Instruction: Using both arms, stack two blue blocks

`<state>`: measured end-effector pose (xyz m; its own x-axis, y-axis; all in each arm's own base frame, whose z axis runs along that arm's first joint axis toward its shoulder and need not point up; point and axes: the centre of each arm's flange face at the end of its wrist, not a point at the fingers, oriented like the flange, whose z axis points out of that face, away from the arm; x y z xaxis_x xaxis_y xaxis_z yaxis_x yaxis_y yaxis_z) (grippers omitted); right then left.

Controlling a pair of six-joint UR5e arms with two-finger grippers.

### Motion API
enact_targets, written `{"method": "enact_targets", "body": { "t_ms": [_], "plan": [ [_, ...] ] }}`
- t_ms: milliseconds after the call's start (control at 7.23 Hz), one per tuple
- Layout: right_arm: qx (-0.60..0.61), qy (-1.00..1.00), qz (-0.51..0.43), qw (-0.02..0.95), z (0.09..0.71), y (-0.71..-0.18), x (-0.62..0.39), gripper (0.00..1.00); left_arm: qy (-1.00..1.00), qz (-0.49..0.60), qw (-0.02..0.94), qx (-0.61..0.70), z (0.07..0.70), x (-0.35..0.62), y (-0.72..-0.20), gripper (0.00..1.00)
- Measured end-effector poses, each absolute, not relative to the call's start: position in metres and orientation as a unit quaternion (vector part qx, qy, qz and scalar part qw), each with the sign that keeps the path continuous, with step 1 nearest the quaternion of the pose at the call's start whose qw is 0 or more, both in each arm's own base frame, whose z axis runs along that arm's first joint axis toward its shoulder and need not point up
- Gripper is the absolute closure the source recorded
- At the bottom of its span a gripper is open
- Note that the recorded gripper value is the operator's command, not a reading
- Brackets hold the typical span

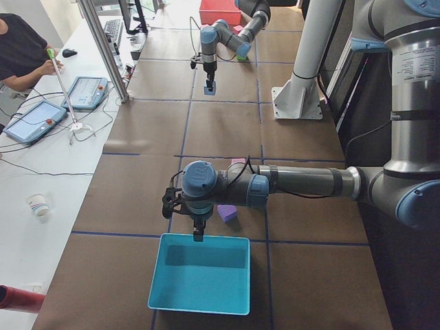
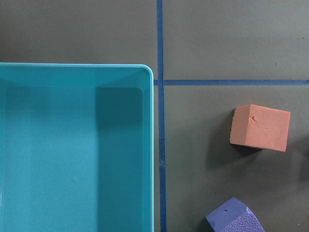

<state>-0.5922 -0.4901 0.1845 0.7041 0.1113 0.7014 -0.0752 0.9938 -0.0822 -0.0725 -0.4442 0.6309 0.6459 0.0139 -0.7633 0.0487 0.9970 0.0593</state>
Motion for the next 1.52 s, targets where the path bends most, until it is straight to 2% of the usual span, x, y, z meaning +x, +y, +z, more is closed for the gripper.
{"method": "enact_targets", "body": {
  "t_ms": [277, 415, 553, 692, 830, 969, 1245, 1384, 1522],
  "plan": [
    [-0.023, -0.378, 0.051, 0.924, 0.182, -0.485, -0.612, 0.97, 0.421, -0.010, 0.906, 0.037, 0.631, -0.072, -0.444, 0.00],
    [-0.019, -0.375, 0.048, 0.926, 0.183, -0.481, -0.617, 0.90, 0.421, -0.009, 0.906, 0.038, 0.631, -0.072, -0.444, 0.00],
    [-0.014, -0.372, 0.045, 0.927, 0.183, -0.479, -0.620, 0.71, 0.421, -0.009, 0.906, 0.038, 0.630, -0.072, -0.444, 0.00],
    [-0.011, -0.372, 0.043, 0.927, 0.183, -0.478, -0.622, 0.57, 0.421, -0.009, 0.906, 0.038, 0.630, -0.072, -0.443, 0.00],
    [-0.009, -0.372, 0.041, 0.927, 0.182, -0.477, -0.622, 0.54, 0.421, -0.010, 0.906, 0.037, 0.631, -0.072, -0.443, 0.00],
    [-0.008, -0.373, 0.040, 0.927, 0.182, -0.477, -0.623, 0.47, 0.421, -0.010, 0.906, 0.037, 0.631, -0.072, -0.443, 0.00],
    [-0.006, -0.376, 0.038, 0.926, 0.181, -0.477, -0.623, 0.26, 0.421, -0.009, 0.906, 0.038, 0.630, -0.072, -0.443, 0.00],
    [-0.004, -0.380, 0.037, 0.924, 0.179, -0.477, -0.623, 0.03, 0.421, -0.009, 0.906, 0.038, 0.630, -0.072, -0.443, 0.00],
    [-0.003, -0.382, 0.037, 0.923, 0.179, -0.477, -0.623, 0.01, 0.421, -0.009, 0.906, 0.038, 0.630, -0.072, -0.443, 0.00]
  ]
}}
